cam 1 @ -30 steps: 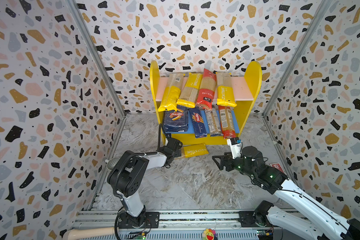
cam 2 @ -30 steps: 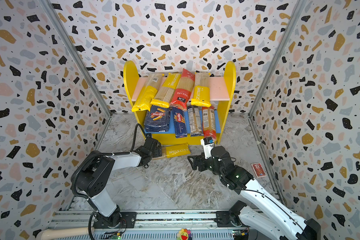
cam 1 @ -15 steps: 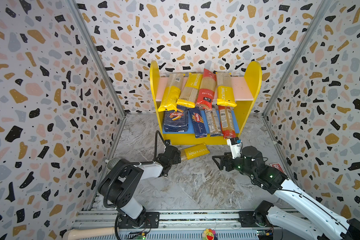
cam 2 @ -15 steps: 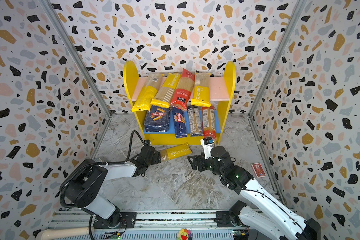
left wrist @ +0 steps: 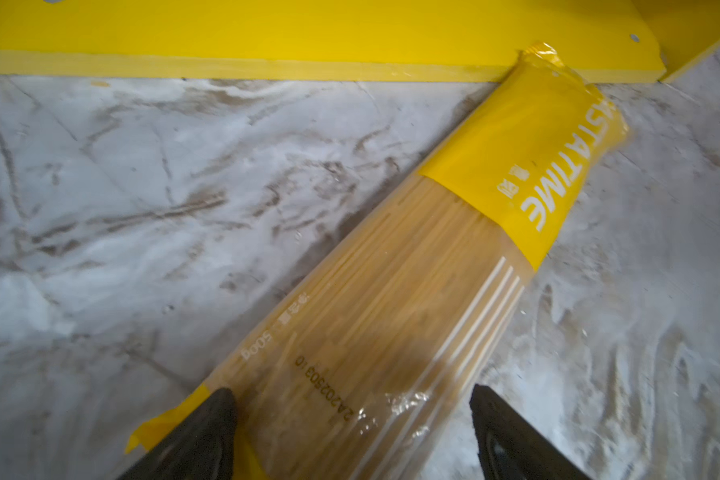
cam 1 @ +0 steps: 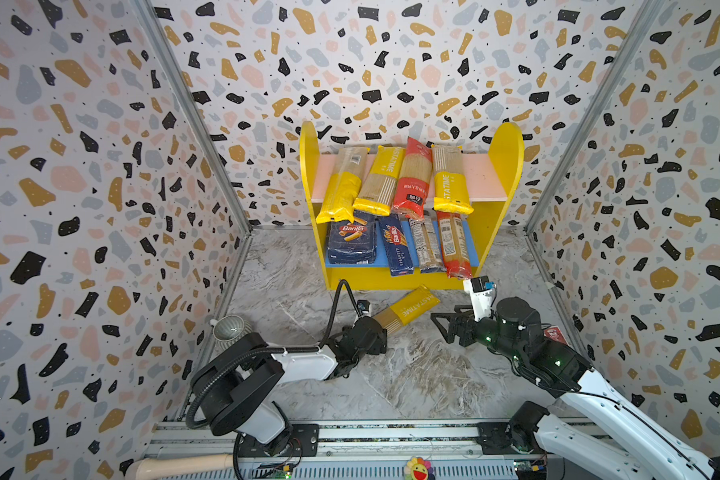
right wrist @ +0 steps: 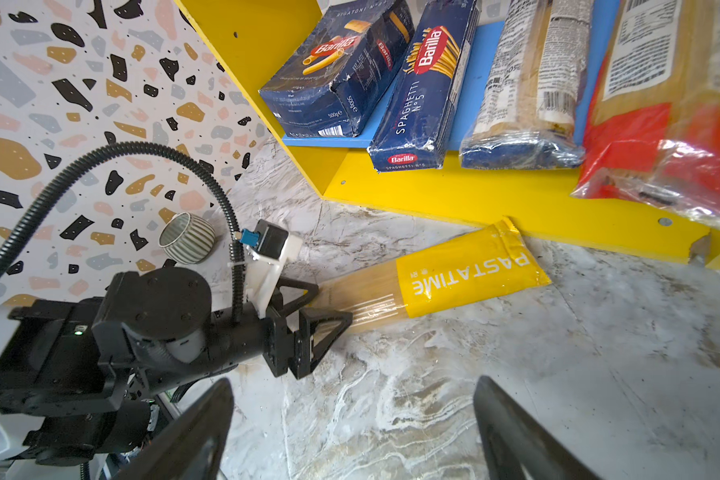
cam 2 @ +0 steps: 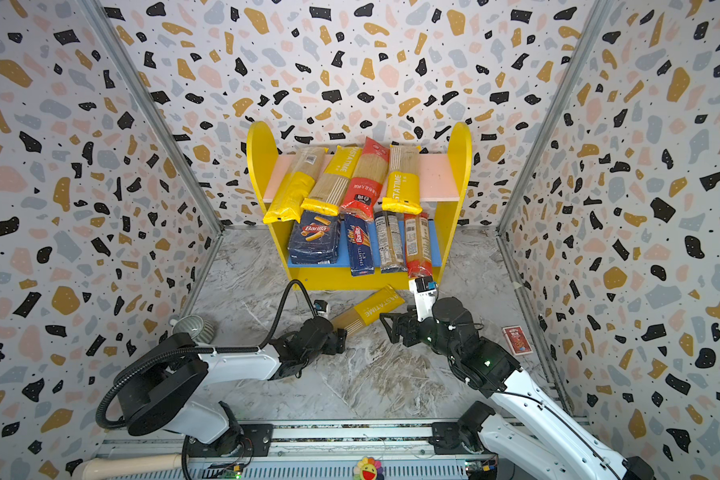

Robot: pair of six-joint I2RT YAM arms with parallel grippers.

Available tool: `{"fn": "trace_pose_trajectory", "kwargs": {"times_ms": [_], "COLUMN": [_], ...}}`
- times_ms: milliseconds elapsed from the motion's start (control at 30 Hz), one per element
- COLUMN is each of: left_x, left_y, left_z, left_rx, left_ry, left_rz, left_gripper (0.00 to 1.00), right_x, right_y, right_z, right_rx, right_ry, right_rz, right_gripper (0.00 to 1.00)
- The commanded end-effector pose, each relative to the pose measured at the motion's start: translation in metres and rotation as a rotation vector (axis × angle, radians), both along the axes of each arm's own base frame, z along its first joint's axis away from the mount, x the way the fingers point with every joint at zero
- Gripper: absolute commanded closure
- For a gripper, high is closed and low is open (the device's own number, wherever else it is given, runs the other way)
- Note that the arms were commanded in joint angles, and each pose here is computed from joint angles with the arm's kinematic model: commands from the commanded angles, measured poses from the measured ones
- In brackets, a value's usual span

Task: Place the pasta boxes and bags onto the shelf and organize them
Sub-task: 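Reach the left gripper to the last Pastatime bag on the floor and grasp its end, then lift the Pastatime bag upright with the left gripper toward the shelf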

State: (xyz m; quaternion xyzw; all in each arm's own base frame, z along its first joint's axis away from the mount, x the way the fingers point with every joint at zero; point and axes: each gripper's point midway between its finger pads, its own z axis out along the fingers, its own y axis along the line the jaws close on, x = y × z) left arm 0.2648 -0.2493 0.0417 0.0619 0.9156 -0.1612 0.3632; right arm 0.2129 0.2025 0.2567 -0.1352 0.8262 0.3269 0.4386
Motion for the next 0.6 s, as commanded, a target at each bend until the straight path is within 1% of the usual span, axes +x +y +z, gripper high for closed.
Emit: {"fn": "trace_pose_trajectory", "kwargs": {"times_ms": [0, 33, 133, 300, 500, 567], "left_x": [-0.039, -0.039, -0.032, -0.019, -0.007, -0.006], "left_y": [0.005, 0.004, 0.008, 0.008, -0.013, -0.022], "left_z": [-0.025, -0.021, -0.002, 0.015, 0.016, 0.018], "left_rx": [0.059, 0.069, 0.127, 0.231, 0.271, 0.254], "left_ry": [0.139, 0.128, 0.060, -0.030, -0.076, -0.094], "left_rz": [-0.050, -0.056, -0.072, -0.118, -0.205, -0.246], "left_gripper": [0.11, 0.09, 0.01, 0.00, 0.00, 0.00], "right_x": [-0.007, -0.008, -0.010, -0.012, -0.012, -0.012], "right_y": [-0.005, -0.006, -0.008, -0.009, -0.010, -0.011], "right_z": [0.009, 0.009, 0.011, 0.012, 0.014, 0.016], "right_rx": [0.018, 0.018, 0.020, 0.018, 0.009, 0.007], "right_ry": [-0.002, -0.003, -0.004, -0.001, -0.005, -0.011], "right_rz": [-0.004, -0.008, -0.006, -0.004, -0.006, -0.008], "right_gripper": [0.10, 0.09, 0.09, 0.09, 0.08, 0.08]}}
